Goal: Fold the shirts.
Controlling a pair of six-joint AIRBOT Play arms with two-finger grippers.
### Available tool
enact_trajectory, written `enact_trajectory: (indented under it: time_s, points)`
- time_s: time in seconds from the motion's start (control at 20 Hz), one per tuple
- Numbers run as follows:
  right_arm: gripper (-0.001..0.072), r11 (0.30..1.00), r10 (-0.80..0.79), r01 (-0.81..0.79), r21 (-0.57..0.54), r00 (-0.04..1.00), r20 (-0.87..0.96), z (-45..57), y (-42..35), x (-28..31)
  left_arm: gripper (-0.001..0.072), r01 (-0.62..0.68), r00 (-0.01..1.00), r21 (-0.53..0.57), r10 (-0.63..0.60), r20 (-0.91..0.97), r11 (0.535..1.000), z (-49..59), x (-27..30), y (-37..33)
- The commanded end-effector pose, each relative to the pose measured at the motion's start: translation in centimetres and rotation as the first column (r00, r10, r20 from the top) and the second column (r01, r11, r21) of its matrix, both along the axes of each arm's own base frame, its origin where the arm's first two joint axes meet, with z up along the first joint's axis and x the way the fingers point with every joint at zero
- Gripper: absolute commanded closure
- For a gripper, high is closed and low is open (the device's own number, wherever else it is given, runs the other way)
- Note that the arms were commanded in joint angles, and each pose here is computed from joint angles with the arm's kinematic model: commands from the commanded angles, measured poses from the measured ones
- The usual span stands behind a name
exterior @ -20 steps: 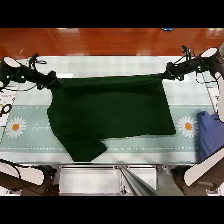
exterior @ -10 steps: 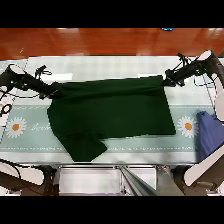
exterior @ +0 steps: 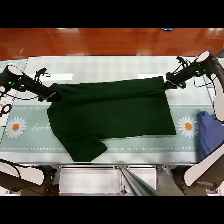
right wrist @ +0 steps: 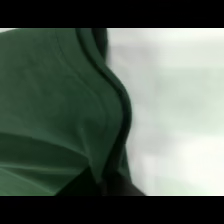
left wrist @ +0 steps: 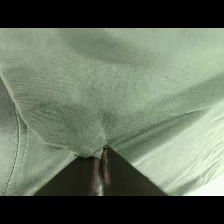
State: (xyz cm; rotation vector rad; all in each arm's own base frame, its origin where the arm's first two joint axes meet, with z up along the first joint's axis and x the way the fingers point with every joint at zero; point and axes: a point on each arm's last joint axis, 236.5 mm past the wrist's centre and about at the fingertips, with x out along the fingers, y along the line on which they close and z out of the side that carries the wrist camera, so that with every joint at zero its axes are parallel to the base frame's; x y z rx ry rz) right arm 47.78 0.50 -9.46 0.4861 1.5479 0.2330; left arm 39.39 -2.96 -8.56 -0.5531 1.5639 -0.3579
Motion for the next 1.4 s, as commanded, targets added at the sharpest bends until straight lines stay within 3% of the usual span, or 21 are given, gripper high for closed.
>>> enact_trajectory:
  time_s: [0.0, 0.2, 0.4, 0.6, 0.75, 1.0, 1.35]
  points:
    - [0.0301, 1.0, -0.011, 0.012, 0.028, 0.999, -0.034, 0.3, 0.7, -0.6, 0.0195, -0.023, 1.0, -0.005, 0.023, -0.019, 1.0, 0.2, -0.1, 0.0]
    - [0.0298, 0.999, 0.004, -0.007, -0.05, 0.998, -0.059, 3.8, -2.2, -2.9, 0.02, -0.081, 0.996, 0.01, 0.081, 0.026, 0.997, 3.1, -0.3, 1.4]
    - [0.0298, 0.984, -0.154, 0.163, -0.07, 0.981, 0.121, 6.8, -4.2, -4.8, 0.02, -0.224, 0.972, 0.033, 0.22, 0.078, 0.974, 4.6, -5.1, 3.8]
    - [0.0297, 0.963, -0.27, 0.266, 0.05, 0.94, 0.209, 4.0, -2.1, -12.9, 0.02, -0.4, 0.913, -0.021, 0.4, 0.081, 0.916, 3.6, -13.1, 3.6]
    - [0.0297, 0.903, -0.427, 0.405, 0.141, 0.883, 0.195, 2.0, -1.6, -17.9, 0.02, -0.582, 0.807, 0.006, 0.577, 0.128, 0.813, 2.8, -15.7, 4.3]
    - [0.0297, 0.874, -0.46, 0.407, 0.266, 0.87, 0.179, 2.3, 1.1, -20.4, 0.02, -0.459, 0.887, 0.031, 0.46, -0.042, 0.888, 0.4, -20.6, 0.8]
    - [0.0297, 0.862, -0.458, 0.377, 0.34, 0.866, 0.202, 3.7, 2.2, -19.6, 0.02, -0.365, 0.889, 0.004, 0.349, -0.295, 0.931, -2.3, -23.5, -2.3]
